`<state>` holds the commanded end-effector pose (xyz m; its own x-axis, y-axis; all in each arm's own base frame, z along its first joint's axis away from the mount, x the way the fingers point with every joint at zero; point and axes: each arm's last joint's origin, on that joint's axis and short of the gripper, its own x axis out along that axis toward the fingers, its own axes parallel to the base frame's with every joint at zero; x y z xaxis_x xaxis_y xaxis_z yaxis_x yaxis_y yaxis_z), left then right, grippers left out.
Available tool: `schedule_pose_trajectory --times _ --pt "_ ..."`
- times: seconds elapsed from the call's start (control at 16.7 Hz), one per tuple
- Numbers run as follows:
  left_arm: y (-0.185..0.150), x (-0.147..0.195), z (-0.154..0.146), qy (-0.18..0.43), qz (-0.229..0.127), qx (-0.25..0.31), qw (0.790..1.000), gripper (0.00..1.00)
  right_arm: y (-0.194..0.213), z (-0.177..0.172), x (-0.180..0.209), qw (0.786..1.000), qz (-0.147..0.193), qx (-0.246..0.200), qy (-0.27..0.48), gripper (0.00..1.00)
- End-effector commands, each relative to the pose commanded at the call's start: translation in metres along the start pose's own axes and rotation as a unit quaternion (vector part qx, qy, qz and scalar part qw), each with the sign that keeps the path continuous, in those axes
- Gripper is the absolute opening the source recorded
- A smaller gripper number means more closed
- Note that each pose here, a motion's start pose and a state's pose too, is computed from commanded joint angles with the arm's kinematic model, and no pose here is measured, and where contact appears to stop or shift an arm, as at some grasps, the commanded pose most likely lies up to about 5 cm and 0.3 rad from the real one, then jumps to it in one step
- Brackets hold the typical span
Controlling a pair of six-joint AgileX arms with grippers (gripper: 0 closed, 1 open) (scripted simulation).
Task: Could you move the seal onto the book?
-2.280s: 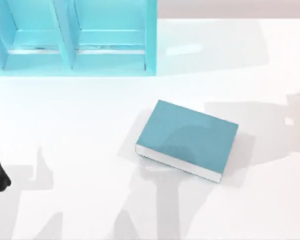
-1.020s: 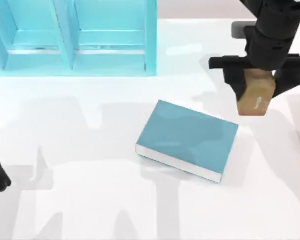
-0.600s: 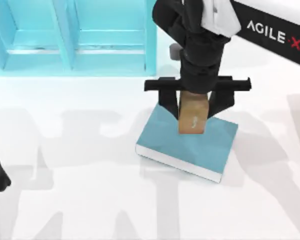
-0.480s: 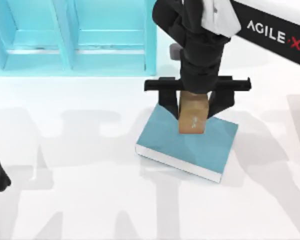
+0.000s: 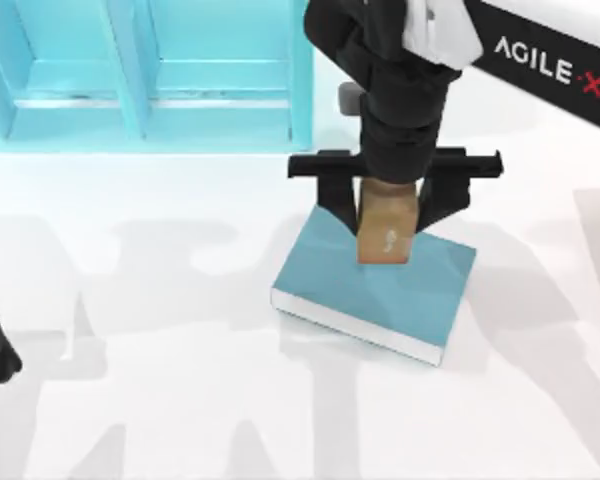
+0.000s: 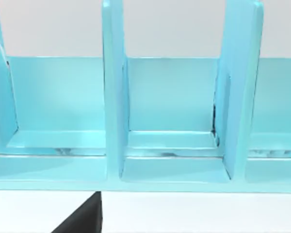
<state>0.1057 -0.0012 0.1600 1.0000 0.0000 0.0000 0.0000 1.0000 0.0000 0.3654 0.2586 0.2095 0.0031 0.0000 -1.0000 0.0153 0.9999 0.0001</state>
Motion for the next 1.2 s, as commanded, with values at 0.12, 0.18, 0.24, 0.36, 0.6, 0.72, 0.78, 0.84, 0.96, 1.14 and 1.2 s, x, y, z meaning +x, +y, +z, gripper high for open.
schedule_pose_trajectory --times 0.12,0.18,0.24,0.36,0.6,0.72,0.78,0.84,0.96,1.14,1.2 --pt "0.0 0.0 0.0 0.0 0.0 0.0 1.0 1.0 0.0 0.0 0.0 1.0 0.0 0.0 0.0 0.15" --pt "0.0 0.0 0.0 0.0 0.0 0.0 1.0 1.0 0.0 0.0 0.0 1.0 0.0 0.0 0.0 0.23" --pt "0.0 0.0 0.0 0.0 0.0 0.0 1.0 1.0 0.0 0.0 0.0 1.0 0.0 0.0 0.0 0.3" --pt "0.0 0.0 0.0 0.0 0.0 0.0 1.0 1.0 0.0 0.0 0.0 1.0 0.0 0.0 0.0 0.45" --pt "0.0 0.0 0.0 0.0 0.0 0.0 1.0 1.0 0.0 0.0 0.0 1.0 0.0 0.0 0.0 0.75" --pt "0.0 0.0 0.0 0.0 0.0 0.0 1.0 1.0 0.0 0.0 0.0 1.0 0.0 0.0 0.0 0.9" --pt "0.0 0.0 0.0 0.0 0.0 0.0 1.0 1.0 0.0 0.0 0.0 1.0 0.0 0.0 0.0 0.98" --pt "0.0 0.0 0.0 0.0 0.0 0.0 1.0 1.0 0.0 0.0 0.0 1.0 0.0 0.0 0.0 1.0" --pt "0.0 0.0 0.0 0.0 0.0 0.0 1.0 1.0 0.0 0.0 0.0 1.0 0.0 0.0 0.0 1.0" --pt "0.0 0.0 0.0 0.0 0.0 0.0 1.0 1.0 0.0 0.0 0.0 1.0 0.0 0.0 0.0 1.0" --pt "0.0 0.0 0.0 0.0 0.0 0.0 1.0 1.0 0.0 0.0 0.0 1.0 0.0 0.0 0.0 1.0"
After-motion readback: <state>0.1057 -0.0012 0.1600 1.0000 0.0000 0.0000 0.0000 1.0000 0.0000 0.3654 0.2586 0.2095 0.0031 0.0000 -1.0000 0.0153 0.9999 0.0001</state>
